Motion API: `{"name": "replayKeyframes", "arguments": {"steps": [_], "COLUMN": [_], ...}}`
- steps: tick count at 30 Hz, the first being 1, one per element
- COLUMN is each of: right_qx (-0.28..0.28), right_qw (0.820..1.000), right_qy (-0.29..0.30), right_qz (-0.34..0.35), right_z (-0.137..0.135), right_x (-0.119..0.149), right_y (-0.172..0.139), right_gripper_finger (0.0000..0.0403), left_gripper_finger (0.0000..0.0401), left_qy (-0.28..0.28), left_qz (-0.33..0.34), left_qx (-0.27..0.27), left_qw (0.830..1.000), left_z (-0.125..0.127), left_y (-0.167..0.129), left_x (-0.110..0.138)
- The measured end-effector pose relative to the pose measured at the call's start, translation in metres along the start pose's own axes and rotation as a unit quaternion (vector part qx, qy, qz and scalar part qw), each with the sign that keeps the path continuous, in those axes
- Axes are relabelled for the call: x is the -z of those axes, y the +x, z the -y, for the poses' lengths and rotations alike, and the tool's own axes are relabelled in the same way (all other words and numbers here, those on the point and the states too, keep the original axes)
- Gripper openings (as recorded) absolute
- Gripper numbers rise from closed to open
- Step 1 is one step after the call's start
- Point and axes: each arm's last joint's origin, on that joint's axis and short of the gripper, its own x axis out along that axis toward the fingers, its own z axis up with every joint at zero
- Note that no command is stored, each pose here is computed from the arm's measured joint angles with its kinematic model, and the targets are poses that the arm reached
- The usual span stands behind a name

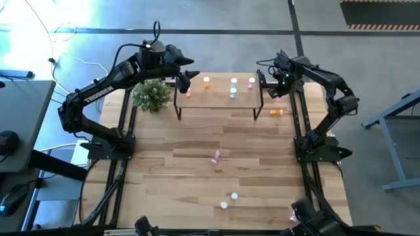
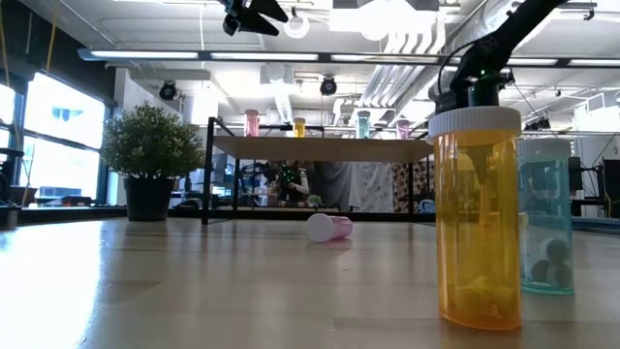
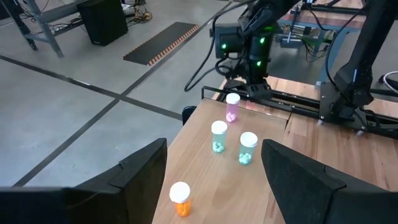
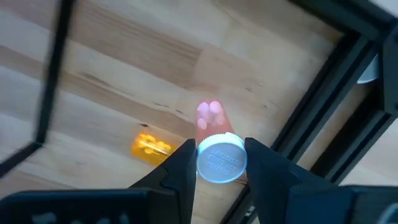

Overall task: Pick and place medicine bottles onto shelf by color
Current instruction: Put the pink pill bottle on the shelf aligned with the other pink pill bottles

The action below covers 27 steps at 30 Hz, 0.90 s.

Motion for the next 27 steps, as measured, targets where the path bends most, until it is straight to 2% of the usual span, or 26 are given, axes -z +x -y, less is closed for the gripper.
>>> {"name": "replayKeyframes", "arguments": {"steps": [9, 15, 27], "right_qx": [-0.022, -0.004, -0.01], "right_qw": [0.997, 0.996, 0.993], "right_qy": [0.029, 0.038, 0.036], "right_qz": [0.069, 0.083, 0.114], "right_z": [-0.005, -0.01, -0.031], "right_x": [0.001, 0.001, 0.008], "right_y": [-0.043, -0.072, -0.136], "right_gripper_finger": [0.0108, 0.0108, 0.0108], "left_gripper_finger": [0.0253, 0.0253, 0.0253], "left_qy": [0.0, 0.0, 0.0], "left_qz": [0.0, 0.0, 0.0], "left_qx": [0.0, 0.0, 0.001], "left_qw": [1.0, 1.0, 1.0], "left_z": [0.0, 0.0, 0.0], "left_y": [0.0, 0.0, 0.0], "left_x": [0.0, 0.0, 0.0]}}
